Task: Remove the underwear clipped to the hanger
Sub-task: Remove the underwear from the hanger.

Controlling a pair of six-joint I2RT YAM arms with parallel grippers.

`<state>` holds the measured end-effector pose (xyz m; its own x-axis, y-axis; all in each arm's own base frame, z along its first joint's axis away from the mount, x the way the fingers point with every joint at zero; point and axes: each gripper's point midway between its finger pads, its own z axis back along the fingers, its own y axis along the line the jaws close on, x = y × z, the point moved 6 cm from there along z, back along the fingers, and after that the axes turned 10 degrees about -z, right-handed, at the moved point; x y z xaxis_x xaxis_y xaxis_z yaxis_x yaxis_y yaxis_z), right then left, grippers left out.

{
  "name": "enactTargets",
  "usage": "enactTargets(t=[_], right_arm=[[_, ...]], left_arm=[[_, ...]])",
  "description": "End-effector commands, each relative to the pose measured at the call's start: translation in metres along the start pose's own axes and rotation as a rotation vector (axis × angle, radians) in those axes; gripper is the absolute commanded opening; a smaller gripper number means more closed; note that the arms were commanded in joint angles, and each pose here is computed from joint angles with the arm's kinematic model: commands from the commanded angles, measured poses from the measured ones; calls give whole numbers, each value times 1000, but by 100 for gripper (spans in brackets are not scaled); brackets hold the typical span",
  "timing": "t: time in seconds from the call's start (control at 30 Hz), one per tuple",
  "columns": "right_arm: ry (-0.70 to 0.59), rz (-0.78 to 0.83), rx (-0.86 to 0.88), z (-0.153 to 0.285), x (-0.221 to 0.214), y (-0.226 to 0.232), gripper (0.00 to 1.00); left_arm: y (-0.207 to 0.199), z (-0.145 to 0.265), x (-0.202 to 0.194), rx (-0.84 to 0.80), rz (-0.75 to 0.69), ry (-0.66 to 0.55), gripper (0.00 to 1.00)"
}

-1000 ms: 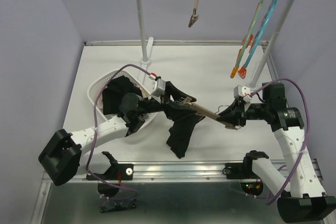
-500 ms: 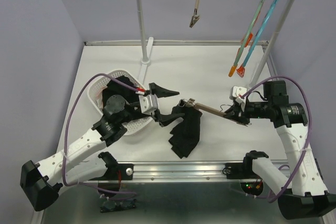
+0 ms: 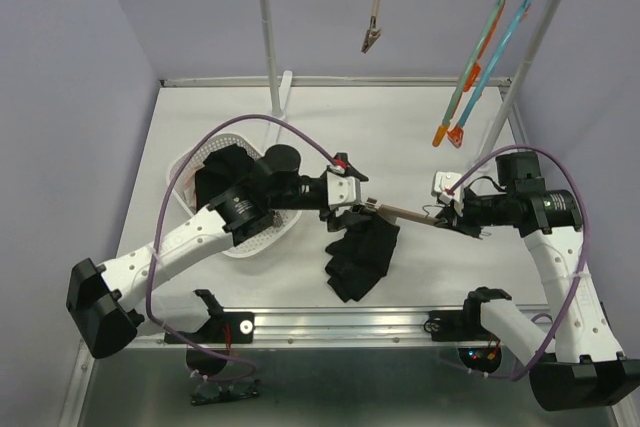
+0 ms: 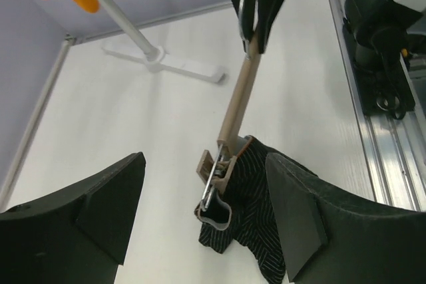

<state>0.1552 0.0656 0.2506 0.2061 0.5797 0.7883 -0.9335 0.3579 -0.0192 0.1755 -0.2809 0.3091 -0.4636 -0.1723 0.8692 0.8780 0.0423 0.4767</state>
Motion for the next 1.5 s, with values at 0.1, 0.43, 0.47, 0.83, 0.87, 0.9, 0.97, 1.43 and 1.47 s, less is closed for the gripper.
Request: enactTargets(t=[0.1,0.43,0.47,0.83,0.87,0.9,0.97,1.43,1.47], right_arm=[[-26,81,-35,11,16,-3,0],[-35,88,-24,12,17,1,0],[-35,84,-25,12,16,1,1],[-44,86,-15,11,15,5,0],[-42,84,-13,11,15,5,1],[-46,84,-11,11,15,6,1],[-47,82,-8,11,15,6,1],[-49,96,11,9,12,8,1],[-51,95,13,8,12,8,0]], left_arm=[[-19,-23,-8,-136,-76,117,83],[-8,-40,-20,-83,-122,198,79],[-7,-42,-19,-77,-125,194,79],[-10,-49,-23,-98,-105,198,6],[-9,-49,-24,-98,-104,199,0],[-10,-49,-24,-99,-106,199,0],[-10,-48,-21,-95,-113,188,0],[-8,-30,14,-54,-119,56,97],[-10,-30,13,-59,-110,56,97]])
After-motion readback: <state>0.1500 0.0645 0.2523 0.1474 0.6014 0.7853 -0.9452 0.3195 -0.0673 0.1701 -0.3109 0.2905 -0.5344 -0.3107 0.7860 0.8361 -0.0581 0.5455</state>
